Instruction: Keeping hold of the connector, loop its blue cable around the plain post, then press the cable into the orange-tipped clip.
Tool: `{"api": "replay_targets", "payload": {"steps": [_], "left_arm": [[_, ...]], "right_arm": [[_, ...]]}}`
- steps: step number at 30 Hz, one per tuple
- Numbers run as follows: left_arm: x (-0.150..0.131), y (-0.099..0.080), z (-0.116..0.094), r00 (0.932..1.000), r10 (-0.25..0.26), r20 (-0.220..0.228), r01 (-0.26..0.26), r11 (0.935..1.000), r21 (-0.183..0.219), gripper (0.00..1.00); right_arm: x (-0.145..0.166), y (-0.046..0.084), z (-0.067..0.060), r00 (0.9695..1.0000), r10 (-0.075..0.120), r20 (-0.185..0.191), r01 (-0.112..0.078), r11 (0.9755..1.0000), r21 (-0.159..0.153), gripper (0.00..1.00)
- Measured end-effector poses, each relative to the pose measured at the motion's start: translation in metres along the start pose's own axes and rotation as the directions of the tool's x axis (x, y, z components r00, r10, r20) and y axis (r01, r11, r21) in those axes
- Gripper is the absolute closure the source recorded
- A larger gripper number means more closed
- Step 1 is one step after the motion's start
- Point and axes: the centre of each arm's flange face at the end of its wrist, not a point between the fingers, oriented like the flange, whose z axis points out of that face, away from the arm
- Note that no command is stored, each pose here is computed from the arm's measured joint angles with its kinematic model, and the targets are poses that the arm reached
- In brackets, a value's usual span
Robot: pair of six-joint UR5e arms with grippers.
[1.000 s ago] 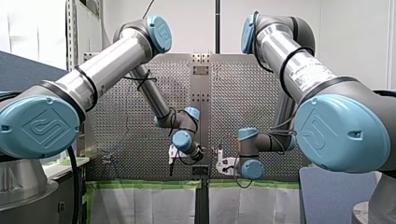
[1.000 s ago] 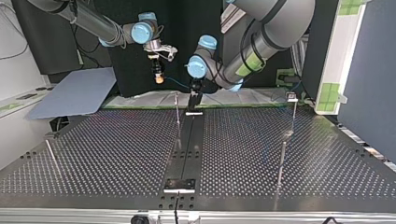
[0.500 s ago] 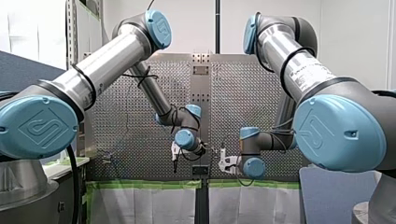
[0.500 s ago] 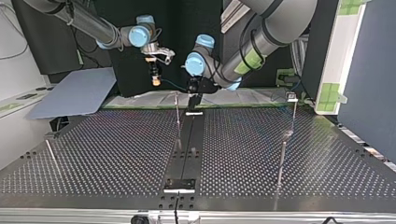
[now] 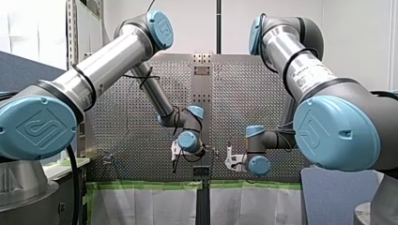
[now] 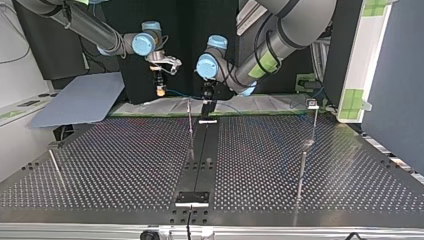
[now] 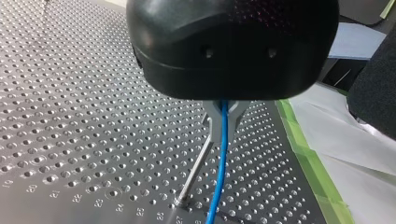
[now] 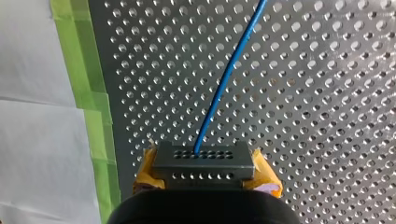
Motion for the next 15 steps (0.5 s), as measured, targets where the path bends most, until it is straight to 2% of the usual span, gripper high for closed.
{"api": "replay_targets", "payload": {"steps": [9,15], "left_arm": [[0.016,-0.001,0.003,0.9999,-0.013,-0.008,0.014,0.9999,0.008,1.00],[0.016,-0.004,0.005,0.9984,-0.056,0.005,0.056,0.9980,0.031,1.00]], "right_arm": [[0.001,0.012,0.004,1.0000,0.002,-0.002,-0.002,0.9998,-0.018,1.00],[0.001,0.014,0.004,1.0000,0.000,0.002,0.000,0.9997,-0.023,1.00]]}}
